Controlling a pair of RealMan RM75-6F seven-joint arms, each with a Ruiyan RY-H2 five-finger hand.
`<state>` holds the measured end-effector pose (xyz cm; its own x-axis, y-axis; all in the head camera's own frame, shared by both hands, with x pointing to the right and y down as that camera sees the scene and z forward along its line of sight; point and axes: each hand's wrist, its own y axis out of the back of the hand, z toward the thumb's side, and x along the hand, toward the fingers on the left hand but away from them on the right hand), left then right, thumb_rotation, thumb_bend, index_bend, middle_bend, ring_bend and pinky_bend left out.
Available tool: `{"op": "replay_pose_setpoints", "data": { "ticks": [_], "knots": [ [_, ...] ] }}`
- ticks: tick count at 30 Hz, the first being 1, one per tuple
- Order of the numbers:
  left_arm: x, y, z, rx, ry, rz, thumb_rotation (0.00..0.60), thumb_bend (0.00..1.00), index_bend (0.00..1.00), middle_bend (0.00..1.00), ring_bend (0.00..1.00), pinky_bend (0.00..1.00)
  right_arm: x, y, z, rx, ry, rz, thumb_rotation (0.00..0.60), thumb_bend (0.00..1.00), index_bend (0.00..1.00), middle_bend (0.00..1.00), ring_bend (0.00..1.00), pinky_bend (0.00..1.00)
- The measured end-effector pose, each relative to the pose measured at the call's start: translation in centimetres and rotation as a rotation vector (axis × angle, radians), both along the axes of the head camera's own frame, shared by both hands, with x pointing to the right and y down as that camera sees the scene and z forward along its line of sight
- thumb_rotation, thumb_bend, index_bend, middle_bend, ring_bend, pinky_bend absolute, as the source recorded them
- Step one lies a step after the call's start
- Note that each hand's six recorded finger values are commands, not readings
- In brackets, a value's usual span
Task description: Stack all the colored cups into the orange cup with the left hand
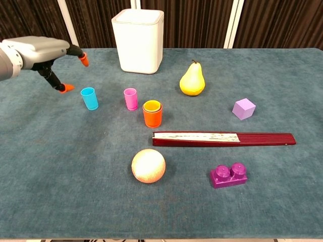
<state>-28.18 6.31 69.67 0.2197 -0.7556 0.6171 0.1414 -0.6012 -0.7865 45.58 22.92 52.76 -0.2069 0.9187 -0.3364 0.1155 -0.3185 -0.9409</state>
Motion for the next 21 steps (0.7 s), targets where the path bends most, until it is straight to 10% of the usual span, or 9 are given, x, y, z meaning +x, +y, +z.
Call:
{"op": "replay_pose_setpoints", "data": {
  "ticks": [21],
  "knots": [
    [0.7, 1.5, 2.7, -0.038, 0.007, 0.020, 0.600, 0.28, 0.25, 0.08, 0.00, 0.00, 0.2, 0.0, 0.0, 0.001, 0.002, 0.007, 0.600, 0.43, 0.04, 0.00, 0.06, 0.00]
  ]
}}
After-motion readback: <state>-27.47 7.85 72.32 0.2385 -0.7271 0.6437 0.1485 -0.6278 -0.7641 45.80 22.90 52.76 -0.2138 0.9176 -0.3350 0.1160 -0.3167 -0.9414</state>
